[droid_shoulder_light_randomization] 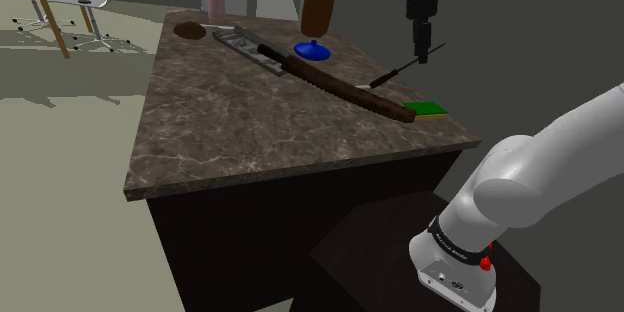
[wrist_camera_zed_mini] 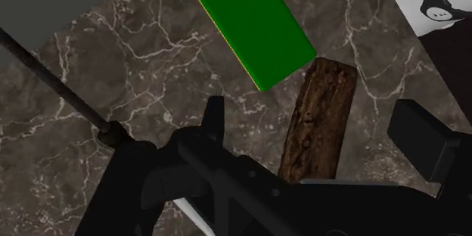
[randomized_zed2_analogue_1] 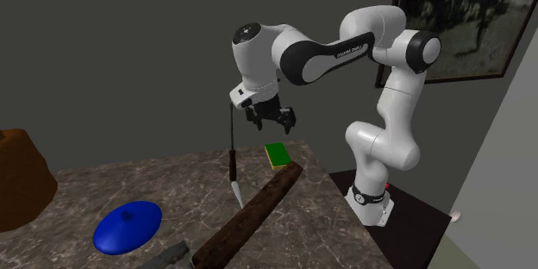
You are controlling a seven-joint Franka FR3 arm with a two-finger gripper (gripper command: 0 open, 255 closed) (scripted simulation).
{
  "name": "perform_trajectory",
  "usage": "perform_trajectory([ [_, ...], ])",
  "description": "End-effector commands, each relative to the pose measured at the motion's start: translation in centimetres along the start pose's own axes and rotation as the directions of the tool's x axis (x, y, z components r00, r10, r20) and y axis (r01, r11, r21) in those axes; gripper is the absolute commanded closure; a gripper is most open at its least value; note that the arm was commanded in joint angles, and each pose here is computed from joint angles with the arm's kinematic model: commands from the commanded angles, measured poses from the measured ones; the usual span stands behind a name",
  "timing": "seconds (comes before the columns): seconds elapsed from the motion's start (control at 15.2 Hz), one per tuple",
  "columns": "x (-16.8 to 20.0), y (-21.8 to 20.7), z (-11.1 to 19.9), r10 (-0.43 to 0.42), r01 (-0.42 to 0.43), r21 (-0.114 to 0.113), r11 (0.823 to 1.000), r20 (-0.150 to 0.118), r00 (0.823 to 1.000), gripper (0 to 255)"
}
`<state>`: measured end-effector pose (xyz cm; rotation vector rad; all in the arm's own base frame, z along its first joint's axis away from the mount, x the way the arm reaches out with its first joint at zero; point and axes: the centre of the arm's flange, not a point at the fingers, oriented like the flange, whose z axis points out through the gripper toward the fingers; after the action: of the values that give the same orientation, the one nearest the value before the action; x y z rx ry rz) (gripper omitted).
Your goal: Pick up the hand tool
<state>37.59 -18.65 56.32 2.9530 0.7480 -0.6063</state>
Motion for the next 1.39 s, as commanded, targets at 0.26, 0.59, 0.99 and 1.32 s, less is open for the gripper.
perform_trajectory([
  [0.26, 1.4, 8.5, 1.4, -0.163, 0.159, 0.048, 0.986, 0.093, 0.982, 0],
  [0.59, 3.5, 15.2, 2.7, -0.294, 0.281, 0.098, 0.955, 0.162, 0.942, 0],
  [0.99, 5.0, 17.2, 5.1, -0.33, 0.314, 0.114, 0.943, 0.18, 0.927, 0],
  [1.32, 5.8, 17.3, 6.9, -0.33, 0.314, 0.114, 0.943, 0.18, 0.927, 0],
])
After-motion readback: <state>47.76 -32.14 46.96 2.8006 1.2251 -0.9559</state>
